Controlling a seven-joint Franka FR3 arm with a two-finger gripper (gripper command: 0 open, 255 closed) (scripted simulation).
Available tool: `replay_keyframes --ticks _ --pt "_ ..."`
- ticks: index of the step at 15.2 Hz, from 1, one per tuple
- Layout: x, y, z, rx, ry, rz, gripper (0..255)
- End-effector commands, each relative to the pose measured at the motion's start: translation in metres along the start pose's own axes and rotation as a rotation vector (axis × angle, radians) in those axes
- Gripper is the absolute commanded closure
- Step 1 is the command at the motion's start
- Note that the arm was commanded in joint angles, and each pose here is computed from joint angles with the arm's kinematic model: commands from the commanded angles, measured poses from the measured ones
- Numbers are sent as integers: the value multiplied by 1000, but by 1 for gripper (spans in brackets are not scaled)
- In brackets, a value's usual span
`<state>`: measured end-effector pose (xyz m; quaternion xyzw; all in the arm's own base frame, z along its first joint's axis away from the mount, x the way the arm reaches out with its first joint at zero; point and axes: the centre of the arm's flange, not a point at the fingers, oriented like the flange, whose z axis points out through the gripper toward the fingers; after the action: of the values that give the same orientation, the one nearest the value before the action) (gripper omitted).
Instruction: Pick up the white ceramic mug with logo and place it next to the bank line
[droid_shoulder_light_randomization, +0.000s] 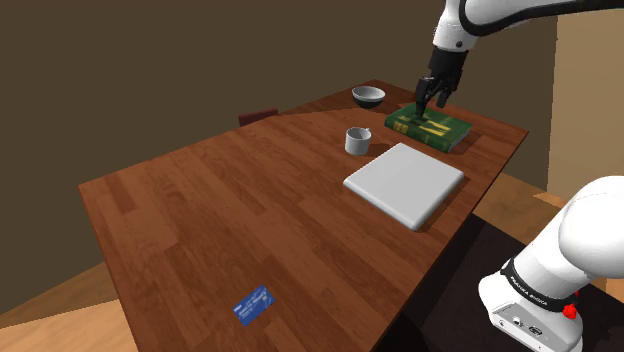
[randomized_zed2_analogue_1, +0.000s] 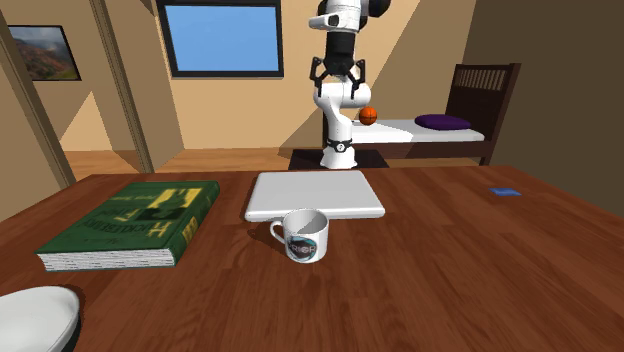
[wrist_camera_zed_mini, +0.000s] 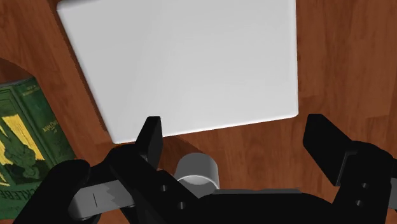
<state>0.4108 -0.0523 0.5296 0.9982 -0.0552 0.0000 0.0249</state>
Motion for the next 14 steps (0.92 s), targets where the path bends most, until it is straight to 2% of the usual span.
replay_keyframes --ticks 1,14 --pt "22 -3 19 0 -1 1 0" --pt "160 -8 123 2 -12 5 0"
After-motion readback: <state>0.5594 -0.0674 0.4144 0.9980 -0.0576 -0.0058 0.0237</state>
